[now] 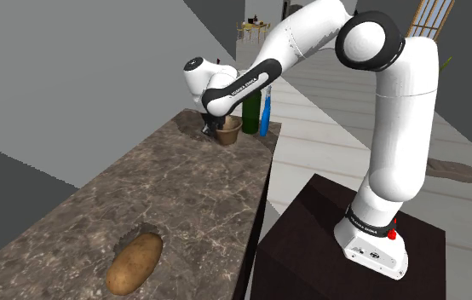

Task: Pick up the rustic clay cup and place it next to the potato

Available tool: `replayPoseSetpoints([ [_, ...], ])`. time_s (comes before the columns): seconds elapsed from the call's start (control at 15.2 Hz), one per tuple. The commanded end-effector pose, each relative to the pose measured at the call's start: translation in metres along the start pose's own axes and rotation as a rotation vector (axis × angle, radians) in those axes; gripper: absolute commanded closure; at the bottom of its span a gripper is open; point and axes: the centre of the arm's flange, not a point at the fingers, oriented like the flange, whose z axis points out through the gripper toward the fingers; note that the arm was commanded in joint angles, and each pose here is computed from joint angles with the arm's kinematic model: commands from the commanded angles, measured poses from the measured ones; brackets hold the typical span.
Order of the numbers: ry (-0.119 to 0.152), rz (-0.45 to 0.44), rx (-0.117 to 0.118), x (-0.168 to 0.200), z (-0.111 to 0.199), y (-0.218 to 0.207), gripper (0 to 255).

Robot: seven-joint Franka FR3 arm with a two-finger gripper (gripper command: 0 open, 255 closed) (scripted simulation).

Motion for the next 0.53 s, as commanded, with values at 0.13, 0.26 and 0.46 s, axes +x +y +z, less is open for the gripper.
replayPoseSetpoints([
  [0.13, 0.001, 0.000, 0.000, 0.001, -0.018, 0.009, 255],
  [0.26, 0.001, 0.000, 0.000, 0.002, -0.028, 0.013, 255],
  [0.46, 0.001, 0.000, 0.000, 0.002, -0.043, 0.019, 255],
])
